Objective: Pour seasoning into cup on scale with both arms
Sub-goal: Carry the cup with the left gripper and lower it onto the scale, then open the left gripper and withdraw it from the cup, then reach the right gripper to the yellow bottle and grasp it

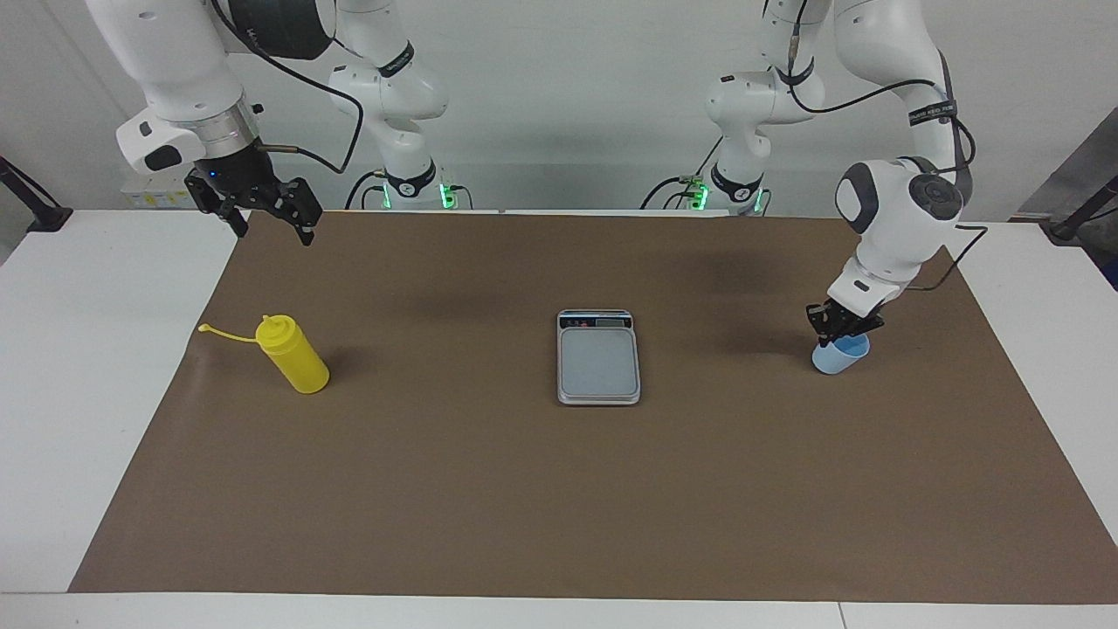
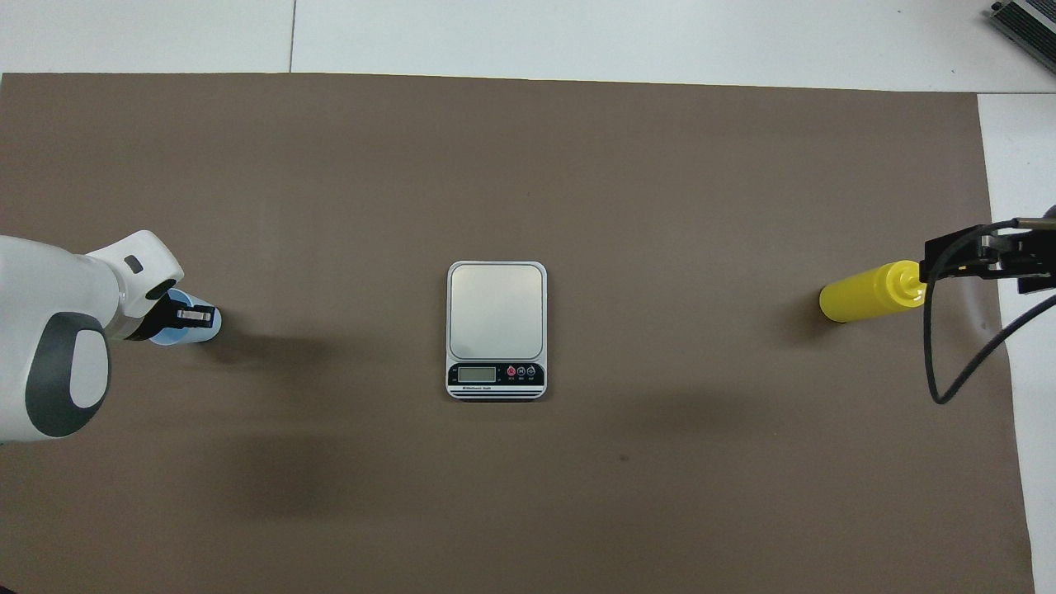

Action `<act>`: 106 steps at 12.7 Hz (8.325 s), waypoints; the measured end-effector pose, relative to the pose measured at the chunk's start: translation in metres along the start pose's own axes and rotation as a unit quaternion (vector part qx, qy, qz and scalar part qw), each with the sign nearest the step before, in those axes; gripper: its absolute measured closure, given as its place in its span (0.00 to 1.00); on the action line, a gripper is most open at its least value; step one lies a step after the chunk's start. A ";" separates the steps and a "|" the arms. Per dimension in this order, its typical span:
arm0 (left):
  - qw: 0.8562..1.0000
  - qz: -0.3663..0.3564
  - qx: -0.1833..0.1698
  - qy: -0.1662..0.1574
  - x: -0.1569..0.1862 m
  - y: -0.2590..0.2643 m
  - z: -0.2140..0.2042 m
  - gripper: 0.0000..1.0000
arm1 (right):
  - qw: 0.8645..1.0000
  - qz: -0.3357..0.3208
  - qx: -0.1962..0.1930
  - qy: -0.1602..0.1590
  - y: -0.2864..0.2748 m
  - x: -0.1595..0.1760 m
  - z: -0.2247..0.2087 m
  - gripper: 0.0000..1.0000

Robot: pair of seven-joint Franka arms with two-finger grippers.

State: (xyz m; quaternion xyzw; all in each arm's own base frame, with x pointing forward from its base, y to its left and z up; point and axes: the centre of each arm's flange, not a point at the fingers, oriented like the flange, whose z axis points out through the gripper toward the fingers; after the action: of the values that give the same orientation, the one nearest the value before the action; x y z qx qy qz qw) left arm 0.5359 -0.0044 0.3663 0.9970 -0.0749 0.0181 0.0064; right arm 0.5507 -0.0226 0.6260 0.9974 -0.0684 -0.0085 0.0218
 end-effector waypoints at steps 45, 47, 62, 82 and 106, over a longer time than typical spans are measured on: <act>0.988 -0.151 0.011 0.020 0.044 0.427 -0.032 0.97 | 1.000 0.001 0.003 -0.006 -0.016 -0.004 0.005 0.00; 0.988 -0.150 0.012 0.019 0.044 0.427 -0.029 0.97 | 1.000 0.000 0.018 -0.008 -0.019 -0.006 0.005 0.00; 0.983 -0.180 0.038 0.006 0.066 0.412 -0.104 0.38 | 1.000 0.003 0.028 -0.004 -0.019 -0.005 0.004 0.00; 0.997 -0.037 0.013 -0.066 0.064 0.027 -0.290 0.38 | 0.976 -0.153 0.109 0.106 0.133 -0.043 0.122 0.00; 0.999 -0.012 0.021 0.023 0.038 0.020 -0.207 0.10 | 0.807 -0.326 0.299 0.391 0.192 -0.042 0.358 0.00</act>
State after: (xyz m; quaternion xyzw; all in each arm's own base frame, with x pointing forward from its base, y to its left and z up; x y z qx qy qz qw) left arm 0.5633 -0.0265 0.5749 0.9971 -0.0620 0.0422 -0.0128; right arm 0.4757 -0.2223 0.2772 0.8373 0.2757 0.3964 -0.2565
